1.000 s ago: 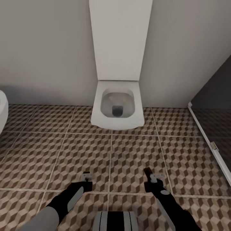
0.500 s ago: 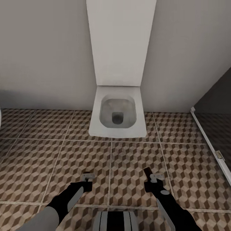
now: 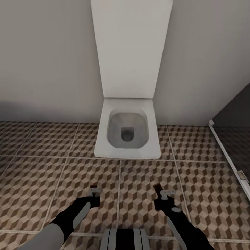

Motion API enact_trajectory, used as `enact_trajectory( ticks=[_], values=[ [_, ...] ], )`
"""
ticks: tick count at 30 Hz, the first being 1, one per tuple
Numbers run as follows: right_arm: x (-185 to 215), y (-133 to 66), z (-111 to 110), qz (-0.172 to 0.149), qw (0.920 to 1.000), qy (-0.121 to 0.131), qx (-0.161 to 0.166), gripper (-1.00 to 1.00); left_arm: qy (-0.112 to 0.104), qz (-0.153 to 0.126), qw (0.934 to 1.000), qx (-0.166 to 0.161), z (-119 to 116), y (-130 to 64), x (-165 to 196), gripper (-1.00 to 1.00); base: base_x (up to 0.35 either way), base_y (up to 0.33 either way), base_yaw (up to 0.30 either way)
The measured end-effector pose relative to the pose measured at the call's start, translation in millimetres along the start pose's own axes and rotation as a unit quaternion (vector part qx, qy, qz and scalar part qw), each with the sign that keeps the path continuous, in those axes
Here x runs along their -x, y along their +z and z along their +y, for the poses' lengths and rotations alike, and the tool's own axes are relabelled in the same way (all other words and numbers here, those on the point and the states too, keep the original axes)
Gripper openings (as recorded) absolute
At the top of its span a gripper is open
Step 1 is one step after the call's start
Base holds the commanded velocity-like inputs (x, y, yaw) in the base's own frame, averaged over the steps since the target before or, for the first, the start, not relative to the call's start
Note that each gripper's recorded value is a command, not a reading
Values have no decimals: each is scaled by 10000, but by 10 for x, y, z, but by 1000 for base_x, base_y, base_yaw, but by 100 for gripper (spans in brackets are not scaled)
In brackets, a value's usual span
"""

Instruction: Take the four mousetraps from the cabinet in the bathroom and place them on the bathroom floor. Make sure all four end up on the same floor surface, and ensure that at least two of them are either under or directly next to the same bathroom sink.

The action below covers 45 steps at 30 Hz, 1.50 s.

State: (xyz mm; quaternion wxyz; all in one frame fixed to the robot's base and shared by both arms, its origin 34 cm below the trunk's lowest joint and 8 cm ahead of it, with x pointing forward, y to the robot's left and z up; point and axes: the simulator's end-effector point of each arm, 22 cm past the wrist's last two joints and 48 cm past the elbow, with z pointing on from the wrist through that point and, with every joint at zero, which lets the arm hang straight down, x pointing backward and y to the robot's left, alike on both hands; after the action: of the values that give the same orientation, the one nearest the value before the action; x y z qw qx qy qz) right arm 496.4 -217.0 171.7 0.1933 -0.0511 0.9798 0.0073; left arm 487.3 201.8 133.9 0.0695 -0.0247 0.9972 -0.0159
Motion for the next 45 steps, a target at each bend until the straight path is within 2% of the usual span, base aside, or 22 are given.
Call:
enact_trajectory(
  ticks=[4,8,42,45],
  values=[
    [-216,34,9,229,9997,19,1,-100,3,-6,10000,-4,-4,-1,5,-100,18,0,0],
    [-280,42,34,294,9996,39,21,-100,7,-10,10000,-7,-7,-2,9,-100,4,0,0],
    [-331,49,45,351,9994,68,37,-100,114,-19,9999,-70,-111,-10,3,-100,0,0,0],
    [-335,49,59,362,9992,183,67,-100,114,-20,9999,-74,-117,-10,3,-100,0,0,0]
  ],
)
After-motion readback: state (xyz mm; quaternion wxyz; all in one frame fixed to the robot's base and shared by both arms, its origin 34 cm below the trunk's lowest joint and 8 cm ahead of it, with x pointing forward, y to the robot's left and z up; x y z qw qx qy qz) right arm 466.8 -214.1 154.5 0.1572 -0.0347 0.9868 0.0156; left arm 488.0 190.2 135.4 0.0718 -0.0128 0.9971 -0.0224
